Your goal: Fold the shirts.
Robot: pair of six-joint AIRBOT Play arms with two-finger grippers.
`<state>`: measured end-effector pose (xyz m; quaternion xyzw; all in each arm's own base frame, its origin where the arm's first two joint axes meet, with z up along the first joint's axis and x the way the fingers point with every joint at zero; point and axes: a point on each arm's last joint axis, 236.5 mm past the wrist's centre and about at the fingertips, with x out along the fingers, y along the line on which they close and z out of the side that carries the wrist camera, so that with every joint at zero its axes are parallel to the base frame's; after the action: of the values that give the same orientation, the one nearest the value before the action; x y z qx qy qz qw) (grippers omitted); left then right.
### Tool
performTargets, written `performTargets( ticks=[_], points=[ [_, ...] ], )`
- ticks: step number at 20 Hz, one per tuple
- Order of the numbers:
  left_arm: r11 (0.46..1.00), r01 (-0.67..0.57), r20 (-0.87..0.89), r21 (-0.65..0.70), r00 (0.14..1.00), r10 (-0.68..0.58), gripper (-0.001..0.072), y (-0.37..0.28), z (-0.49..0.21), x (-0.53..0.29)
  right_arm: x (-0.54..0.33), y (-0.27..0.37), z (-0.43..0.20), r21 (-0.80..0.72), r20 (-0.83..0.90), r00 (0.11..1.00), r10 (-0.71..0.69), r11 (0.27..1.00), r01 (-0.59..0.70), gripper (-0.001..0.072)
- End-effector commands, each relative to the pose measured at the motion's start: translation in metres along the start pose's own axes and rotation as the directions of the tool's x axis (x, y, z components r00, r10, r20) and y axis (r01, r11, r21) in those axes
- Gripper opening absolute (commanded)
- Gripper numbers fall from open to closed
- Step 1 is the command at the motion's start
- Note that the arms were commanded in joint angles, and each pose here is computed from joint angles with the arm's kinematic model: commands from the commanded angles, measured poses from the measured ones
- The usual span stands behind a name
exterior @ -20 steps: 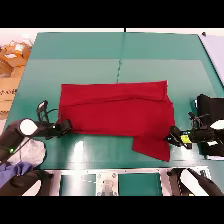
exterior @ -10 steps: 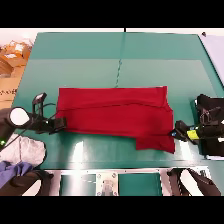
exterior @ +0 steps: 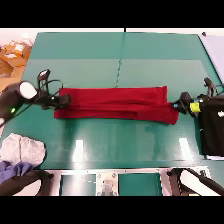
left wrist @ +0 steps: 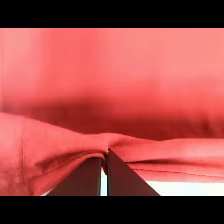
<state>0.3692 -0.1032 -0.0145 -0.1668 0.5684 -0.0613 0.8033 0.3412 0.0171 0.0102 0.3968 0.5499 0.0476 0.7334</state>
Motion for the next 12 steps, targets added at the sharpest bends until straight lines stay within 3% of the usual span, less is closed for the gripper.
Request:
performTargets(
  ticks=[1, 4, 5, 6, 7, 8, 10, 12],
  points=[
    [1.0, -0.002, 0.006, 0.004, 1.0, 0.002, 0.0027, -0.003, 0.038, 0.034, 0.047, 0.018, 0.057, -0.043, 0.057, 0.997, 0.055, 0.998, -0.053, 0.0021],
    [1.0, -0.01, 0.01, 0.003, 1.0, 0.01, 0.0029, 0.0, 0.062, 0.066, 0.09, 0.019, 0.09, -0.062, 0.062, 0.997, 0.046, 0.997, -0.042, 0.0029],
    [1.0, -0.013, 0.011, -0.001, 1.0, 0.013, 0.0107, 0.002, 0.065, 0.075, 0.103, 0.018, 0.099, -0.066, 0.06, 0.997, 0.04, 0.997, -0.036, 0.0089],
    [1.0, -0.02, 0.015, -0.001, 1.0, 0.02, 0.0453, 0.005, 0.069, 0.082, 0.112, 0.017, 0.108, -0.088, 0.064, 0.997, 0.036, 0.996, -0.031, 0.015],
    [0.999, -0.039, 0.035, 0.013, 0.999, 0.039, 0.0702, 0.01, 0.075, 0.085, 0.117, 0.016, 0.12, -0.116, 0.078, 0.996, 0.035, 0.993, -0.026, 0.02],
    [0.998, -0.062, 0.079, 0.012, 0.995, 0.061, 0.07, 0.017, 0.086, 0.083, 0.115, 0.016, 0.133, -0.117, 0.097, 0.994, 0.04, 0.993, -0.029, 0.0267],
    [0.996, -0.088, 0.131, -0.015, 0.987, 0.089, 0.0701, 0.031, 0.11, 0.067, 0.094, 0.015, 0.159, -0.133, 0.141, 0.989, 0.049, 0.991, -0.03, 0.0485],
    [0.993, -0.1, 0.117, -0.055, 0.988, 0.106, 0.0701, 0.048, 0.122, 0.047, 0.067, 0.001, 0.168, -0.189, 0.123, 0.992, 0.033, 0.982, -0.01, 0.0513]
  ],
)
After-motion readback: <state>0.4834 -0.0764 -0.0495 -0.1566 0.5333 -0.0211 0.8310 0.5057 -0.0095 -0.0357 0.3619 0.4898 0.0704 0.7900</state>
